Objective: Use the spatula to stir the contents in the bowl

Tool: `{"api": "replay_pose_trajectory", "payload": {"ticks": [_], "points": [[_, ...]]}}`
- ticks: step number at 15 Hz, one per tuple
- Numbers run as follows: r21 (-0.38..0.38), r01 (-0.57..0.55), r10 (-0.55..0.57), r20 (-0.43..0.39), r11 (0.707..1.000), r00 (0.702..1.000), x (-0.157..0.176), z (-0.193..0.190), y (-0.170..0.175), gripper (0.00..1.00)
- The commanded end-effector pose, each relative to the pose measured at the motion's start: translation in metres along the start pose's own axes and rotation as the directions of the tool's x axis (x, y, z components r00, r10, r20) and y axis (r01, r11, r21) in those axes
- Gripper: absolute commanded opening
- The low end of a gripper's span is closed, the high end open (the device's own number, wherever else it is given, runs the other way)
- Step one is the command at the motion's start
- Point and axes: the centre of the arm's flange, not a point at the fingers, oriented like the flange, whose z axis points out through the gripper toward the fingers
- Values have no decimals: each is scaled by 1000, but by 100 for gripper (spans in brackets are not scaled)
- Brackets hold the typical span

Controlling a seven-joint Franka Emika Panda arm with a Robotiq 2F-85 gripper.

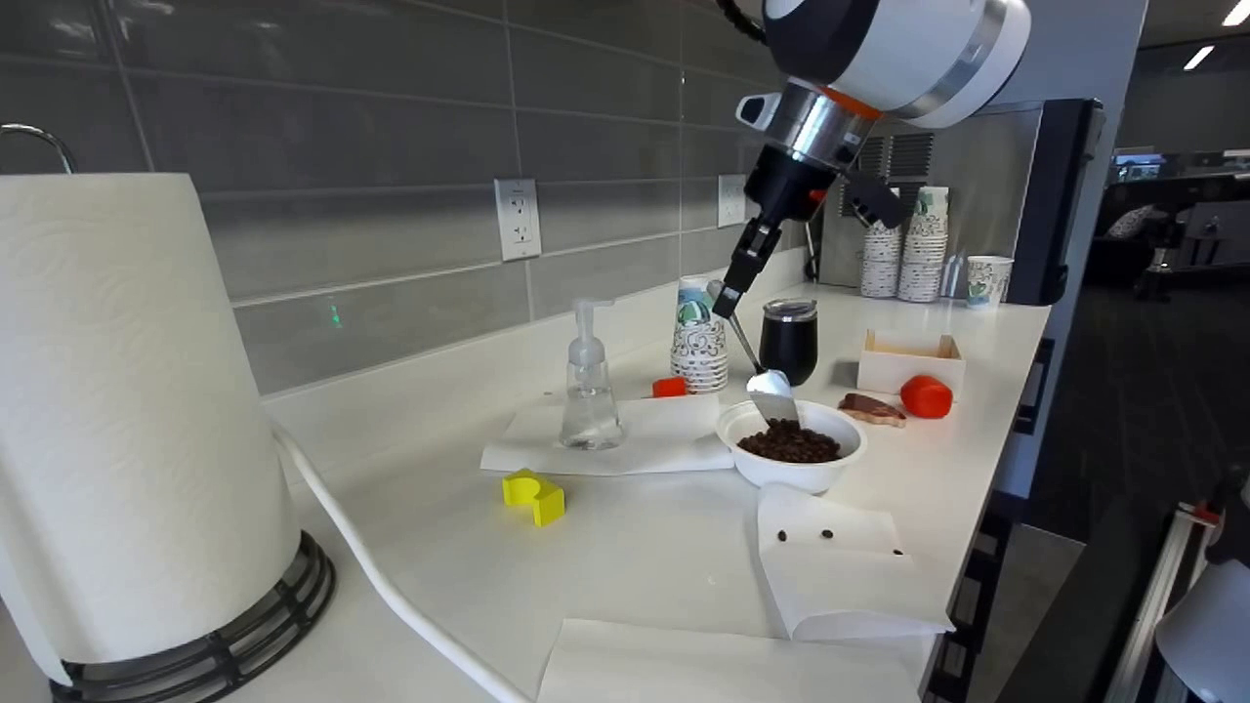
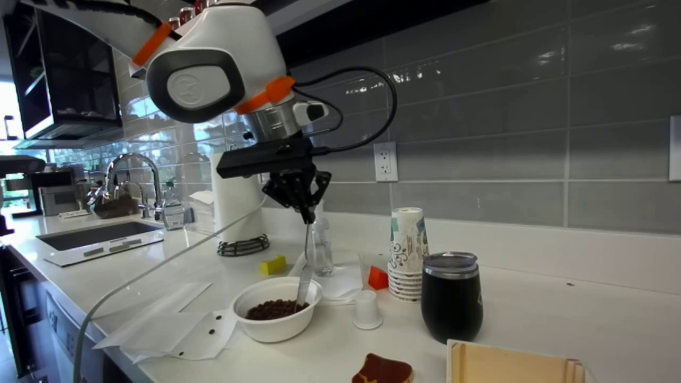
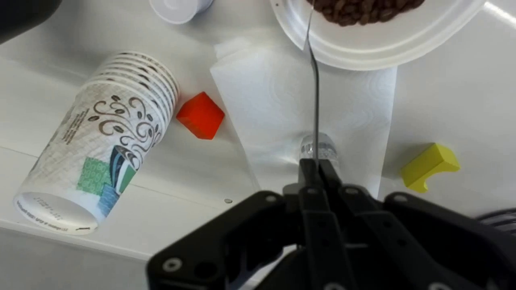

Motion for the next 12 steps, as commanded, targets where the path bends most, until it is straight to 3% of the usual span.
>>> {"api": "replay_pose_trajectory", "payload": {"ticks": [1,5,12], "points": [[108,31,-38,61,994,997,-17,-17,-3,1],[248,-16,1,61,969,998,-22,-18,0,1],[291,-123,139,-35,949,990,-20,-20,1,1]]}}
